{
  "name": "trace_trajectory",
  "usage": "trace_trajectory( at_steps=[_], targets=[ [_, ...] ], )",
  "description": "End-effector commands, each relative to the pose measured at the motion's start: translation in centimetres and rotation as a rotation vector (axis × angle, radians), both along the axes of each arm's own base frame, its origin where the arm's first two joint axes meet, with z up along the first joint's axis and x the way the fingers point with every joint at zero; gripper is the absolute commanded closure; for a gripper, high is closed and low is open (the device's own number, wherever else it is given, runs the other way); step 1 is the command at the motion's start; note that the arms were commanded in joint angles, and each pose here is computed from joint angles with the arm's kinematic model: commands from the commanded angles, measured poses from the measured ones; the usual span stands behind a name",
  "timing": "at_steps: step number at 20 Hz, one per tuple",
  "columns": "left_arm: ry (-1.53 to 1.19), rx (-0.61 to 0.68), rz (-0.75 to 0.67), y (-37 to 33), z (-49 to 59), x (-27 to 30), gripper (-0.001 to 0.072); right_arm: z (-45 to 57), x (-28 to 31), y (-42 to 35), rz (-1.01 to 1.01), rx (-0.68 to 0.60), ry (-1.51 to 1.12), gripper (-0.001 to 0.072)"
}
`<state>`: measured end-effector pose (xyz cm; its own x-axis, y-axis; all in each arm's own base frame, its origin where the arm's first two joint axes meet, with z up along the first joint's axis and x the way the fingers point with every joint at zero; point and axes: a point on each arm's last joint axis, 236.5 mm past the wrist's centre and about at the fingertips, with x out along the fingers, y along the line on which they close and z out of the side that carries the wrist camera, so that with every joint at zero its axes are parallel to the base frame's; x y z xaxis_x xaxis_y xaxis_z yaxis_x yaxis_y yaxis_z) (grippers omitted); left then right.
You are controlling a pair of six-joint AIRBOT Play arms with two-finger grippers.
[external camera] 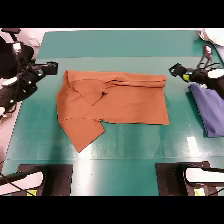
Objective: Fold the shirts.
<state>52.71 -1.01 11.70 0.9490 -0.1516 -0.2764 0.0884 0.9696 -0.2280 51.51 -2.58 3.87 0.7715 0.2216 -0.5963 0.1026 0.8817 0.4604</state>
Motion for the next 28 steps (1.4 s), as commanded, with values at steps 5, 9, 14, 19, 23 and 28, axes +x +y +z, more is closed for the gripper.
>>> trace_trajectory(
  at_steps=[5,9,14,19,23,28],
  targets=[
    [0.63,-0.081,-0.088,2.0,-7.1,-12.5,0.0067,2.1,-7.5,-4.3,0.049,0.124,0.145,0.0022],
    [0.929,-0.104,-0.149,1.3,-9.6,-19.5,0.0068,3.5,-10.2,-4.1,0.093,0.154,0.179,0.0023],
    [0.919,-0.267,-0.139,-2.2,-8.9,-23.3,0.0068,4.9,-12.7,-4.2,0.089,0.057,0.219,0.0023],
    [0.929,-0.505,-0.125,-6.9,-11.2,-28.7,0.0029,4.3,-15.8,-5.2,-0.005,0.077,0.236,0.0023],
    [0.907,-0.551,-0.043,-6.6,-13.1,-29.2,0.0011,1.2,-18.2,-4.5,-0.056,0.104,0.263,0.0024],
    [0.863,-0.602,0.111,-4.7,-15.9,-28.2,0.001,2.0,-18.1,-4.2,-0.096,0.113,0.188,0.0024]
  ],
)
